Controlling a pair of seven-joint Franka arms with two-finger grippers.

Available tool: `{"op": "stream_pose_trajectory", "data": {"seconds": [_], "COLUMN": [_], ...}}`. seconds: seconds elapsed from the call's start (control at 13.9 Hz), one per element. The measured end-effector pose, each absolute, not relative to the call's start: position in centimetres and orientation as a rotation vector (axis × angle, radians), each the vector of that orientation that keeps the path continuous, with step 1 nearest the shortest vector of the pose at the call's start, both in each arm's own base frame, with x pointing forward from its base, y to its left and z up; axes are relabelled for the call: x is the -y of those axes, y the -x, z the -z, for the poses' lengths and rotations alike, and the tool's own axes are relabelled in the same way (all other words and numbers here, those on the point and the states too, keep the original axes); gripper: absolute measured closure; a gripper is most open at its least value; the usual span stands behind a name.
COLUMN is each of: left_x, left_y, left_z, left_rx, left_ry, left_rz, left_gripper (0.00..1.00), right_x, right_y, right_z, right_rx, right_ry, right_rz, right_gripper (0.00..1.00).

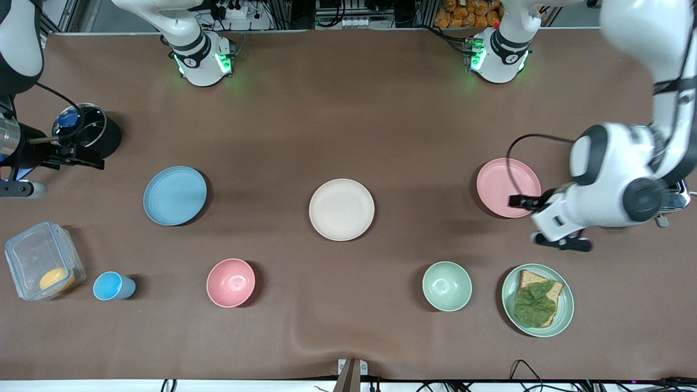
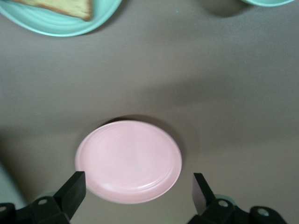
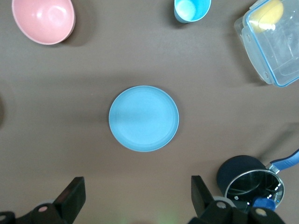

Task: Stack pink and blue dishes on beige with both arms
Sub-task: 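Reach the left gripper to the pink plate while the right gripper reaches the blue plate, then grasp the pink plate with the left gripper while the right gripper grasps the blue plate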

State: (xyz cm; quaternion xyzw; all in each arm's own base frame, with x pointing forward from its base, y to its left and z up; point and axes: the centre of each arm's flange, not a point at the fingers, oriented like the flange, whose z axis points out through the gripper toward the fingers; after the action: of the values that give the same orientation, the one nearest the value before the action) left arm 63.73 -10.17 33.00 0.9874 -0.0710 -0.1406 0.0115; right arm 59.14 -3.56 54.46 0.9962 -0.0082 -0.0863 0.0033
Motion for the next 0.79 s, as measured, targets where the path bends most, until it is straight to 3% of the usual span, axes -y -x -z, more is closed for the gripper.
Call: {"op": "stream_pose_trajectory", "data": {"seconds": [0.43, 0.79], "left_x": [13.7, 14.2], "left_y": [-62.4, -59.2], "left_z": [-24.0, -20.6], "left_rx": [0.070, -0.128], "left_ry": [-3.116, -3.139], "left_rz": [0.428, 0.516], "left_gripper": [0.00, 0.00], "right_x": [11.2, 16.6], "right_y": [-61.9, -61.3], "right_z": [-45.2, -38.3], "right_rx": [-0.027, -0.149], "right_ry": [-3.139, -3.192], "right_rz": [0.346, 0.321], "right_gripper": [0.00, 0.00]}}
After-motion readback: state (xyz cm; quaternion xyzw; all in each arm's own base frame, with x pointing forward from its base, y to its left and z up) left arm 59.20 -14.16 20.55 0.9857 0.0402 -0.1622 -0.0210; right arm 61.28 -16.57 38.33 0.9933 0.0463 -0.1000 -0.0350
